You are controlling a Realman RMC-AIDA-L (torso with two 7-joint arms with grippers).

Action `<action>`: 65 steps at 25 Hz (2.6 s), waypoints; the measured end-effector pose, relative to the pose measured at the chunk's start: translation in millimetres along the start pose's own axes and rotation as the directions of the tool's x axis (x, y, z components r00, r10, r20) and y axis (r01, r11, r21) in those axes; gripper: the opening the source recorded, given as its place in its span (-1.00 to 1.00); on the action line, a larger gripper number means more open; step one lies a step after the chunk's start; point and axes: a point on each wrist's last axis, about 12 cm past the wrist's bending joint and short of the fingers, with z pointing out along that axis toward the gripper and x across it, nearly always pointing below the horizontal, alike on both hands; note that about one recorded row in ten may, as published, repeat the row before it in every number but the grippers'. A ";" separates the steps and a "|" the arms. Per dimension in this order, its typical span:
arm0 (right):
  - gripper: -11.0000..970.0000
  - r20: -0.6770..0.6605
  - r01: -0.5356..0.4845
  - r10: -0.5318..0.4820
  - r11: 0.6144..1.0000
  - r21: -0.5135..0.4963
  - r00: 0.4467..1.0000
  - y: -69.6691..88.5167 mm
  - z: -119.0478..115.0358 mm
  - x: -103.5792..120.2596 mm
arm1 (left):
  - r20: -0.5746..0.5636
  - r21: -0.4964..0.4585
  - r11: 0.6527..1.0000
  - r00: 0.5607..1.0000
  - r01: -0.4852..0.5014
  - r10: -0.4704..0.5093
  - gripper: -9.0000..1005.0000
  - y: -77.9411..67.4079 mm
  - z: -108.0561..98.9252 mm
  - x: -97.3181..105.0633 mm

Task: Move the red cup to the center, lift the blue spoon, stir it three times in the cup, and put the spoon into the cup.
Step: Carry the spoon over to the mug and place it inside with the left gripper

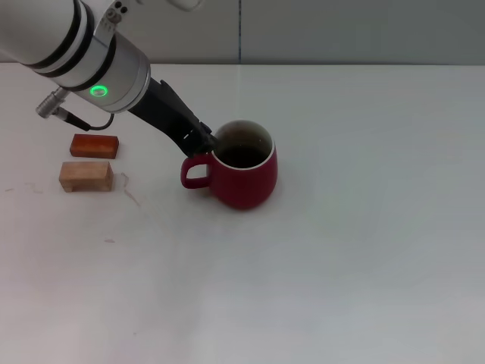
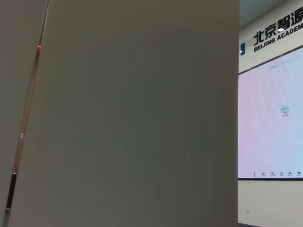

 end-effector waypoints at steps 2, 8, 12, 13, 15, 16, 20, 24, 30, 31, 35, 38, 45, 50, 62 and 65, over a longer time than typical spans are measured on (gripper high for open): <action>0.41 -0.001 0.000 0.000 1.000 0.000 1.000 0.0 0.0 0.1 | 0.002 0.003 1.000 1.000 -0.003 0.003 -0.60 -1.1 -1.3 -0.5; 0.41 -0.001 0.000 0.000 1.000 0.000 1.000 -0.1 0.1 0.2 | 0.023 0.004 1.000 1.000 -0.008 0.008 -0.60 -2.6 -0.4 -3.6; 0.40 -0.001 0.000 0.000 1.000 0.000 1.000 -0.1 0.1 0.2 | 0.039 0.017 1.000 0.999 -0.009 0.008 -0.60 -4.5 2.0 -5.7; 0.40 -0.002 0.000 0.000 1.000 0.000 1.000 -0.1 0.1 0.2 | 0.042 0.021 1.000 0.999 -0.009 0.009 -0.60 -5.1 2.1 -6.1; 0.40 -0.002 0.000 0.000 1.000 0.000 1.000 -0.3 -0.1 0.2 | 0.048 0.028 1.000 0.999 -0.012 0.010 -0.60 -6.1 2.3 -7.1; 0.40 -0.002 0.001 -0.001 1.000 0.001 1.000 -0.4 -0.3 0.3 | 0.052 0.031 0.999 0.999 -0.014 0.012 -0.60 -6.7 2.6 -7.7; 0.40 -0.002 0.002 -0.002 1.000 0.002 1.000 -1.0 -0.9 0.4 | 0.065 0.024 0.999 0.998 -0.022 0.021 -0.60 -7.8 4.6 -10.0; 0.41 -0.001 0.002 -0.002 1.000 0.002 1.000 -1.4 -1.3 0.2 | 0.071 0.001 1.000 0.997 -0.026 0.026 -0.60 -6.8 8.6 -10.6; 0.41 0.000 0.000 0.000 1.000 0.003 1.000 -1.2 -2.1 0.2 | 0.052 -0.040 0.999 0.998 -0.025 0.027 -0.60 -1.7 10.3 -7.7; 0.41 0.000 0.000 0.000 1.000 0.003 1.000 -1.2 -2.3 0.3 | 0.048 -0.042 0.999 0.998 -0.025 0.027 -0.60 -1.4 10.3 -7.2; 0.41 -0.001 -0.003 0.003 1.000 0.002 1.000 -0.5 -2.8 0.5 | 0.016 -0.057 0.998 0.999 -0.030 0.031 -0.60 0.2 8.4 -3.6; 0.41 -0.002 -0.007 0.007 1.000 0.002 1.000 0.2 -3.2 0.6 | -0.007 -0.049 0.998 0.999 -0.032 0.032 -0.60 -0.7 8.0 -0.9; 0.41 -0.002 -0.008 0.008 1.000 0.001 1.000 0.6 -3.2 0.6 | -0.032 -0.022 0.999 0.999 -0.040 0.040 -0.60 -4.6 3.8 1.8; 0.41 -0.002 -0.009 0.009 1.000 -0.001 1.000 1.0 -3.1 0.6 | -0.004 0.003 0.999 0.999 -0.042 0.042 -0.60 -8.2 2.2 -1.3; 0.40 -0.003 -0.008 0.008 1.000 -0.001 1.000 0.6 -3.5 0.7 | 0.079 0.026 0.999 0.996 -0.030 0.028 -0.60 -10.5 15.8 -8.5; 0.40 -0.003 -0.008 0.008 1.000 -0.001 1.000 0.5 -3.6 0.7 | 0.091 0.011 1.000 0.996 -0.024 0.023 -0.60 -8.6 16.4 -8.8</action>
